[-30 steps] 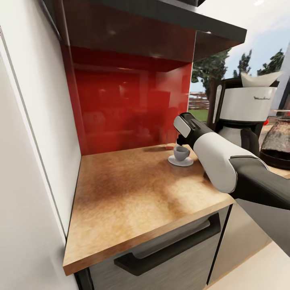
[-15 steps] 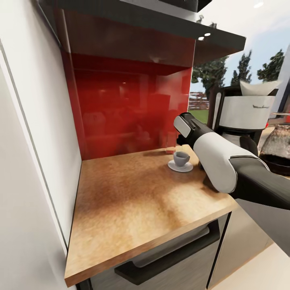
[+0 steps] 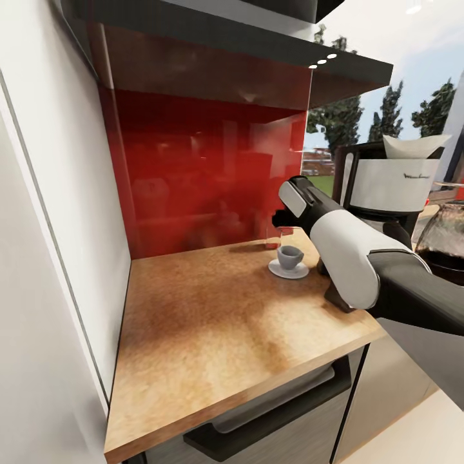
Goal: Set up a coffee station on the kitchen countertop: keep the coffee maker on the countertop, move the bottle of coffee from the kitchen shelf to the counter next to the coffee maker, place a paper coffee filter on top of the coffee maker, put the saucer next to the coffee maker with the coffee cup on the saucer, and place the electric kettle next to the coffee maker.
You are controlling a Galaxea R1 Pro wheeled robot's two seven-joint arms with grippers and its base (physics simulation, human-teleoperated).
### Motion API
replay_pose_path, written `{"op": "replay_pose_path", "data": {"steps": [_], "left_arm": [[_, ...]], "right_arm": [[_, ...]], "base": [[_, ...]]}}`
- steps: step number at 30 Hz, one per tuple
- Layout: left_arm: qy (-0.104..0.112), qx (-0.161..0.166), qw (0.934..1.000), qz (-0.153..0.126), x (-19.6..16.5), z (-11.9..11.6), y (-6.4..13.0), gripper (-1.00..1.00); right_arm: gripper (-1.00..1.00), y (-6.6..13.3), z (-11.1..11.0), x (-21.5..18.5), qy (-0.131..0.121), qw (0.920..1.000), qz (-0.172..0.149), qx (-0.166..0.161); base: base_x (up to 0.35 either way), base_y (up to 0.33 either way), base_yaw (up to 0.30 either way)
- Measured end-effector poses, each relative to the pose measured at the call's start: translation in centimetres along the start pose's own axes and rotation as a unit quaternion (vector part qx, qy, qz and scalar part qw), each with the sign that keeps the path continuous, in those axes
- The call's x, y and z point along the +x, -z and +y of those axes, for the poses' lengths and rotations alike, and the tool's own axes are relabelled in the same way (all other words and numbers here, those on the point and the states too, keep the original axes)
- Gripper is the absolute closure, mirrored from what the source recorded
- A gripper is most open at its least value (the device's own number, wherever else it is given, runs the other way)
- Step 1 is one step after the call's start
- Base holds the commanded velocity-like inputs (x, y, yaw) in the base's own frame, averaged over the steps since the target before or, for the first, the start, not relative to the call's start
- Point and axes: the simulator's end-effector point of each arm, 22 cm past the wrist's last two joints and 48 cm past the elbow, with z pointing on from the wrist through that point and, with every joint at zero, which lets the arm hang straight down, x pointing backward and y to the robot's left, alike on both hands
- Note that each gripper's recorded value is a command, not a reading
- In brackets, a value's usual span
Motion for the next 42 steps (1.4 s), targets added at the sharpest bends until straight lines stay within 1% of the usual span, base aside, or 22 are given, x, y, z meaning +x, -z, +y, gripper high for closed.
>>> {"op": "replay_pose_path", "data": {"steps": [3,6,7,8,9,10,11,13,14,15,16,17,19,22,24,25,33,42], "left_arm": [[0.000,0.000,1.0000,0.000,0.0,0.0,0.0,-1.00],[0.000,0.000,1.0000,0.000,0.0,0.0,0.0,-1.00],[0.000,0.000,1.0000,0.000,0.0,0.0,0.0,-1.00],[0.000,0.000,1.0000,0.000,0.0,0.0,0.0,-1.00],[0.000,0.000,1.0000,0.000,0.0,0.0,0.0,-1.00],[0.000,0.000,1.0000,0.000,0.0,0.0,0.0,-1.00],[0.000,0.000,1.0000,0.000,0.0,0.0,0.0,-1.00],[0.000,0.000,1.0000,0.000,0.0,0.0,0.0,-1.00],[0.000,0.000,1.0000,0.000,0.0,0.0,0.0,-1.00],[0.000,0.000,1.0000,0.000,0.0,0.0,0.0,-1.00],[-0.003,0.004,1.0000,-0.004,-0.4,-0.3,-0.2,-1.00],[-0.006,0.009,0.9999,-0.009,-0.9,-0.7,-0.3,-1.00],[-0.009,0.015,0.9997,-0.017,-1.6,-1.3,-0.5,-1.00],[-0.012,0.022,0.9994,-0.025,-2.5,-1.9,-0.8,-1.00],[-0.015,0.031,0.9987,-0.037,-3.6,-2.6,-1.0,-1.00],[-0.010,0.030,0.9986,-0.042,-4.0,-2.5,-1.1,-1.00],[-0.010,0.029,0.9986,-0.042,-4.0,-2.5,-1.1,-1.00],[-0.010,0.029,0.9986,-0.042,-4.0,-2.5,-1.1,-1.00]], "right_arm": [[-1.00,1.4,1.7,-2.3,-0.012,0.9984,-0.030,-0.047],[-1.00,2.1,2.6,-3.3,-0.017,0.9961,-0.046,-0.074],[-1.00,2.6,3.1,-4.0,-0.022,0.9940,-0.059,-0.090],[-1.00,2.9,3.3,-4.4,-0.025,0.9926,-0.068,-0.097],[-1.00,3.9,3.2,-5.3,-0.033,0.9886,-0.095,-0.112],[-1.00,4.7,3.1,-5.6,-0.036,0.9860,-0.111,-0.119],[-1.00,6.0,2.9,-5.9,-0.036,0.9815,-0.138,-0.128],[-1.00,7.7,3.2,-6.2,-0.031,0.9755,-0.169,-0.138],[-1.00,9.6,3.9,-6.5,-0.020,0.9686,-0.198,-0.149],[-1.00,10.7,4.4,-6.6,-0.013,0.9648,-0.212,-0.155],[-1.00,13.4,6.2,-6.6,0.002,0.9525,-0.242,-0.185],[-1.00,14.3,6.9,-6.5,0.006,0.9481,-0.250,-0.197],[-1.00,15.2,7.5,-6.3,0.008,0.9438,-0.256,-0.209],[-1.00,15.9,7.9,-6.3,0.010,0.9400,-0.262,-0.219],[-1.00,16.0,8.0,-6.3,0.010,0.9393,-0.263,-0.220],[-1.00,16.1,8.0,-6.3,0.010,0.9388,-0.263,-0.222],[-1.00,16.8,8.0,-6.0,0.007,0.9349,-0.272,-0.227],[-1.00,16.1,8.0,-5.0,0.005,0.9362,-0.266,-0.229]], "base": [[0.000,0.000,0.000],[0.000,0.000,0.000],[0.000,0.000,0.000],[0.000,0.000,0.000],[0.000,0.000,0.000],[0.000,0.000,0.000],[0.000,0.000,0.000],[0.000,0.000,0.000],[-0.015,0.000,0.000],[-0.181,0.000,0.000],[-0.210,0.000,0.000],[-0.188,0.000,0.000],[-0.108,0.000,0.000],[-0.149,0.000,0.000],[-0.244,0.000,0.000],[-0.277,0.000,0.000],[-0.315,0.000,0.000],[-0.331,0.000,0.000]]}}
